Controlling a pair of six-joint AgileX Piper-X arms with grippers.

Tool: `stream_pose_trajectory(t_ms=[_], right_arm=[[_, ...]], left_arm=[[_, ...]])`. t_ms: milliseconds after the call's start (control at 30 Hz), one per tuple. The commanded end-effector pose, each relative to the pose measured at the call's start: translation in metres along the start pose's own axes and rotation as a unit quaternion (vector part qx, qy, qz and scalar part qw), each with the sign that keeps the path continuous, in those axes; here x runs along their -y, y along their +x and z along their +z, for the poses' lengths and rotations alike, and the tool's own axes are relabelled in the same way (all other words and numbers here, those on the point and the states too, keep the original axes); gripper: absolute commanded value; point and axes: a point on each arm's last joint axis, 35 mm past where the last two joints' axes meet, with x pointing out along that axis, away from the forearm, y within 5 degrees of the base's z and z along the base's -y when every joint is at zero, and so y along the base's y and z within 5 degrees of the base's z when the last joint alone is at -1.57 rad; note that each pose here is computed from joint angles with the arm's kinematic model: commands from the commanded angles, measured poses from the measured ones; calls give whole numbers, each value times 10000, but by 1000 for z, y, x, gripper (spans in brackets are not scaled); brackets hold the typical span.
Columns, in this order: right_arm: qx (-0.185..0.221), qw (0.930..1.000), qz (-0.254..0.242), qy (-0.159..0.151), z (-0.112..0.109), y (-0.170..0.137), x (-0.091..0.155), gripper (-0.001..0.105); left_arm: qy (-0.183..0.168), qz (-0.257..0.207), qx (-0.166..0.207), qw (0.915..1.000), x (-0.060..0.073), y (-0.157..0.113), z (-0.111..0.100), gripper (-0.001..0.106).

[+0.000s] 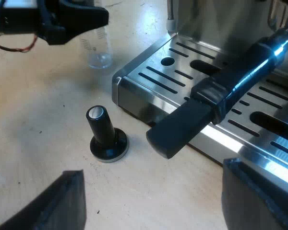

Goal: Pour the beans into the coffee machine

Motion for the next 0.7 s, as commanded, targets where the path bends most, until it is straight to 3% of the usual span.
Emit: stream_pose_trajectory(t_ms=[33, 400, 700], right_arm=[[96, 10000, -11, -12, 3, -1, 0, 62], [108, 9999, -13, -12, 3, -1, 0, 62], [108, 9999, -13, -12, 3, -1, 0, 62]], left_arm=[[-9, -22, 134, 9999, -2, 4, -1, 11], [35, -61, 235, 9997, -6, 11, -9, 11], [-55, 0, 27, 10000, -7, 12, -15, 11]])
